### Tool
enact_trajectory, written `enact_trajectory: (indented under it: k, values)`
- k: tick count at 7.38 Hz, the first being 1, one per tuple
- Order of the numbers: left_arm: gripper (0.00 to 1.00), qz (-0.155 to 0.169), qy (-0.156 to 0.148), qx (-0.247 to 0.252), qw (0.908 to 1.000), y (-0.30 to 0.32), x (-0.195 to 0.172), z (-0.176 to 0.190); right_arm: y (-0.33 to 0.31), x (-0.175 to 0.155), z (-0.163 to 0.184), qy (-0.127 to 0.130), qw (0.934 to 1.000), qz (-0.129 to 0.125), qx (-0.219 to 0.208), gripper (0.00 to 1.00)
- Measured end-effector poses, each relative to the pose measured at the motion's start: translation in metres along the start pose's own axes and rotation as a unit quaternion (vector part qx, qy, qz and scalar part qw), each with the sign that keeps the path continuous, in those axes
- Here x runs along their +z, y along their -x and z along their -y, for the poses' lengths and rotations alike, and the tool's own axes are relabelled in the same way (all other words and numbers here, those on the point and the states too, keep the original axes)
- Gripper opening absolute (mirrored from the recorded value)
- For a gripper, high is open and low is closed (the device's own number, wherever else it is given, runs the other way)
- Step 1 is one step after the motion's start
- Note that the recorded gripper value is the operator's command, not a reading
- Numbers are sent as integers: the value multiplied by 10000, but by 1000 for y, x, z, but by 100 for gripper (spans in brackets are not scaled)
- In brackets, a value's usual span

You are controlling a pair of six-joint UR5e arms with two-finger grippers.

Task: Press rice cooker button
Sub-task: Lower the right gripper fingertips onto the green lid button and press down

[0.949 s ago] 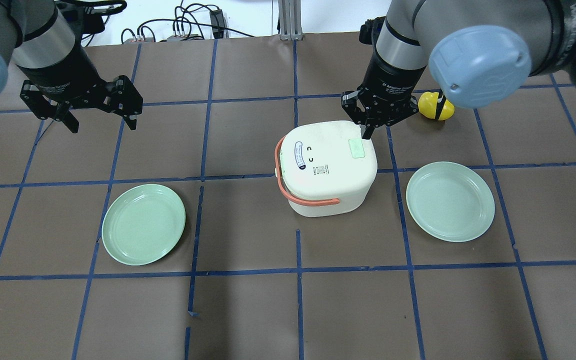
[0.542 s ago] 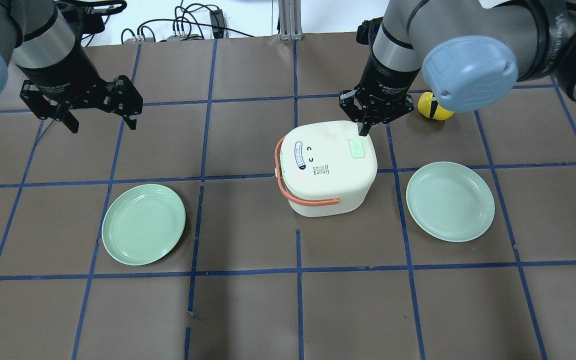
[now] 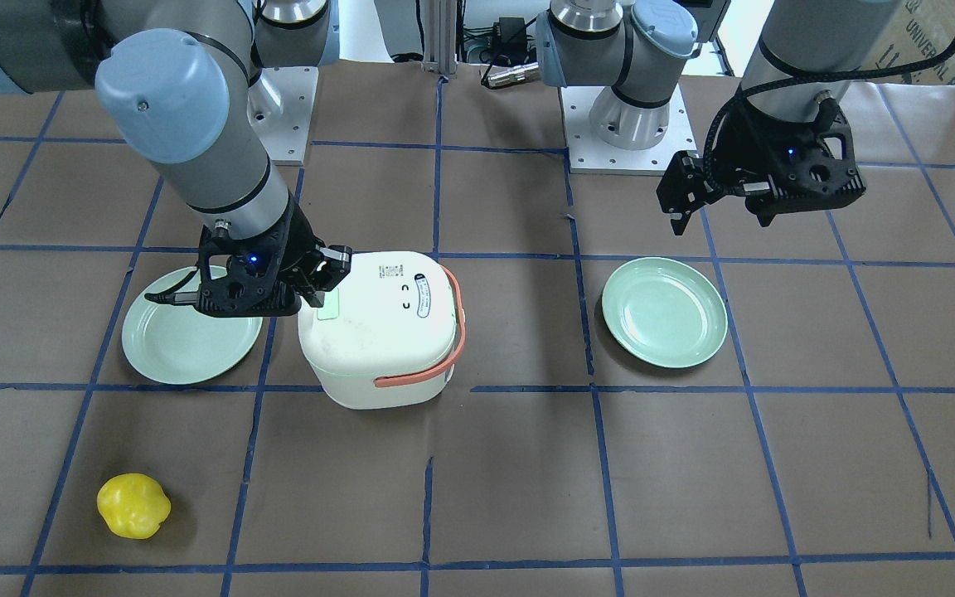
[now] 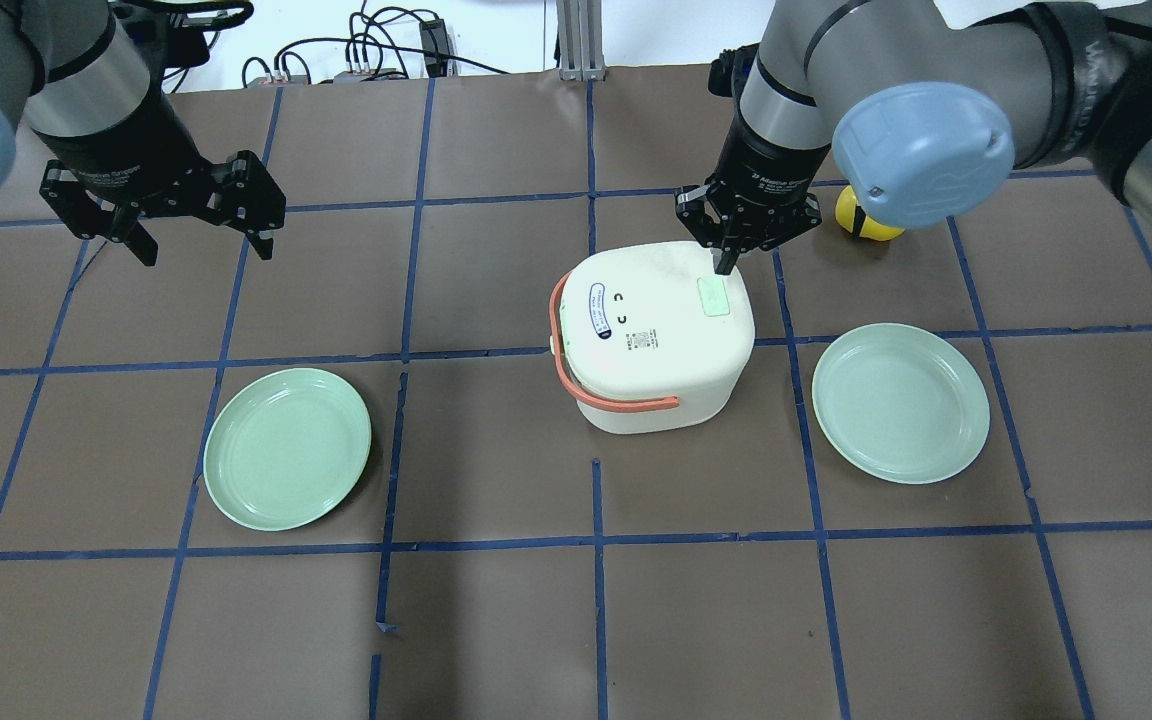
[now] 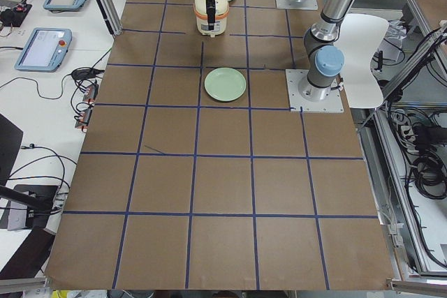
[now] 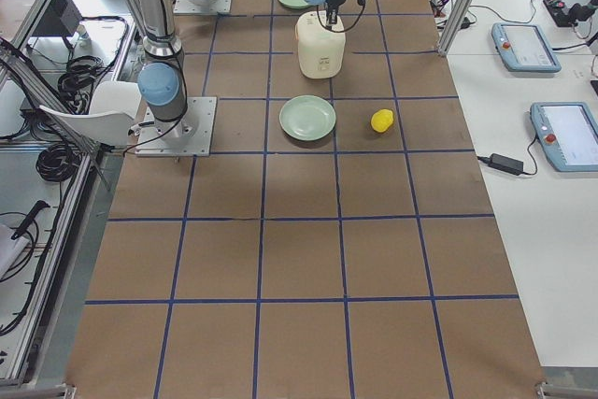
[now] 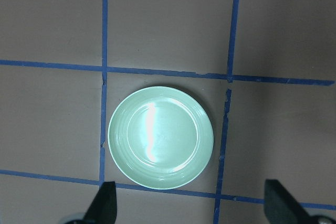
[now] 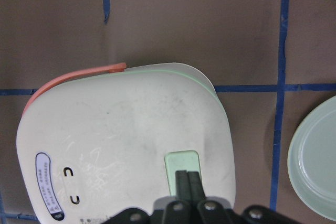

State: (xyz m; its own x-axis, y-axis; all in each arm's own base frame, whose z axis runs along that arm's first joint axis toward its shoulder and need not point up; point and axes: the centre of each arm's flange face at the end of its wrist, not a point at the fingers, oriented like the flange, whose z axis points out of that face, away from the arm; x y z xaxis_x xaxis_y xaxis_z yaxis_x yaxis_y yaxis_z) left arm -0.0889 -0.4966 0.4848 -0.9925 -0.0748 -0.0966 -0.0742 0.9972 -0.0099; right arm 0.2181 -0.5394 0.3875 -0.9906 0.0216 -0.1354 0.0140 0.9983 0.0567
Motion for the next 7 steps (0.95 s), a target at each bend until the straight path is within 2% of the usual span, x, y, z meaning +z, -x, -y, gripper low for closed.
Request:
enact_trajectory:
  k: [3, 7]
  values:
    - [100, -4, -1, 0, 10000, 0, 0, 0, -2, 17, 5, -62, 10000, 9, 0, 11]
    - [100, -4, -1, 0, 10000, 0, 0, 0, -4, 30, 3, 27, 10000, -4, 35, 11]
